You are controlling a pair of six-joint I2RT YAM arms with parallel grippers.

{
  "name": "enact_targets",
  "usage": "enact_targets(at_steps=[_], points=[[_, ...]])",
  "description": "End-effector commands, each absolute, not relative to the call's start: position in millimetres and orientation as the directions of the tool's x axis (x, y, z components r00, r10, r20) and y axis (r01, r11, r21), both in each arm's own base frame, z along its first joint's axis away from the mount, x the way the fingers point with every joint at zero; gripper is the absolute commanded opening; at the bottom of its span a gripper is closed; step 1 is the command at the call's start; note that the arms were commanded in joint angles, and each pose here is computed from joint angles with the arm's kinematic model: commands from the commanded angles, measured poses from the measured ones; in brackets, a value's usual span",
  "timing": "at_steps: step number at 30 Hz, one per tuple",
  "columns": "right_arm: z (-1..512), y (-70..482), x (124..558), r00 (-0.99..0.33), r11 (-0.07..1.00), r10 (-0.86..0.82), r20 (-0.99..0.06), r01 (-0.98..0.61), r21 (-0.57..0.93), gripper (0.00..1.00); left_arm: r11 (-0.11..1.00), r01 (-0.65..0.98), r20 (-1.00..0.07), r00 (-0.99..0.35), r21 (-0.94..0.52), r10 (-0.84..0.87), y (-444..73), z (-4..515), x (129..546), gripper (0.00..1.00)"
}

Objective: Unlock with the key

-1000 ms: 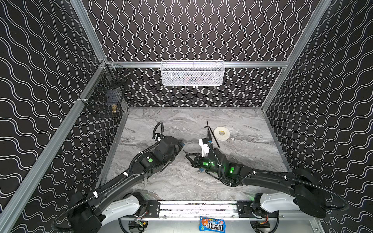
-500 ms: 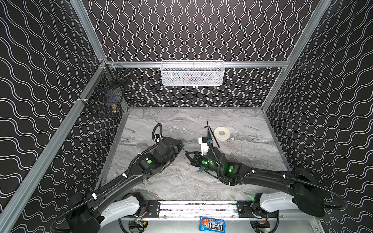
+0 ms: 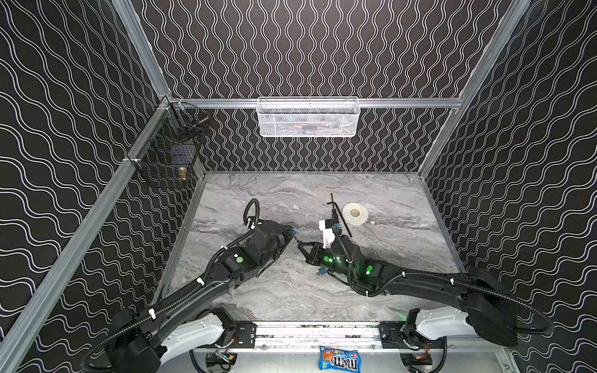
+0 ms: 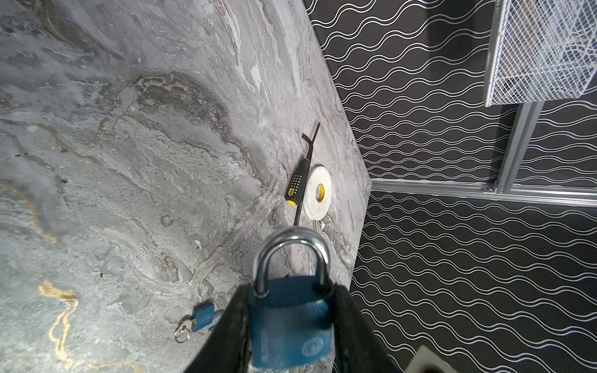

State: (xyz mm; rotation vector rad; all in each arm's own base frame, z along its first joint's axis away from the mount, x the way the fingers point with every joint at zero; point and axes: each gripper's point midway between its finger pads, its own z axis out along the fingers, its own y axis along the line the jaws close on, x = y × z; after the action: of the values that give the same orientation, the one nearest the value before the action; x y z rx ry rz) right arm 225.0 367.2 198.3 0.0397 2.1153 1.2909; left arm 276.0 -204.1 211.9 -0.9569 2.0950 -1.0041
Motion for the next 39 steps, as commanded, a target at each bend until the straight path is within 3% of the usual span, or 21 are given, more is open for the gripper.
enact_targets(at_steps=[1, 9, 15, 26, 39], points=[[212.1, 371.4, 228.9, -0.78, 0.471, 0.379, -0.498, -0.3, 0.829, 0.0, 0.395, -0.316, -0.172, -0.551, -0.863, -0.817, -213.1, 221.6, 279.3, 0.0], [239.3, 387.6, 217.6, -0.823, 0.314, 0.347, -0.45, -0.35, 0.882, 0.0, 0.407, -0.285, -0.191, -0.564, -0.868, -0.803, -216.8, 226.5, 280.9, 0.0], [245.6, 381.4, 224.2, -0.844, 0.285, 0.358, -0.4, -0.31, 0.907, 0.0, 0.453, -0.25, -0.236, -0.59, -0.856, -0.772, -219.9, 230.0, 281.0, 0.0], [242.0, 368.8, 234.6, -0.811, 0.411, 0.393, -0.433, -0.267, 0.872, 0.0, 0.483, -0.242, -0.264, -0.595, -0.842, -0.759, -220.4, 232.9, 282.4, 0.0], [251.6, 372.5, 230.2, -0.807, 0.309, 0.433, -0.401, -0.284, 0.907, 0.0, 0.453, -0.231, -0.249, -0.584, -0.861, -0.772, -224.8, 239.5, 280.5, 0.0]])
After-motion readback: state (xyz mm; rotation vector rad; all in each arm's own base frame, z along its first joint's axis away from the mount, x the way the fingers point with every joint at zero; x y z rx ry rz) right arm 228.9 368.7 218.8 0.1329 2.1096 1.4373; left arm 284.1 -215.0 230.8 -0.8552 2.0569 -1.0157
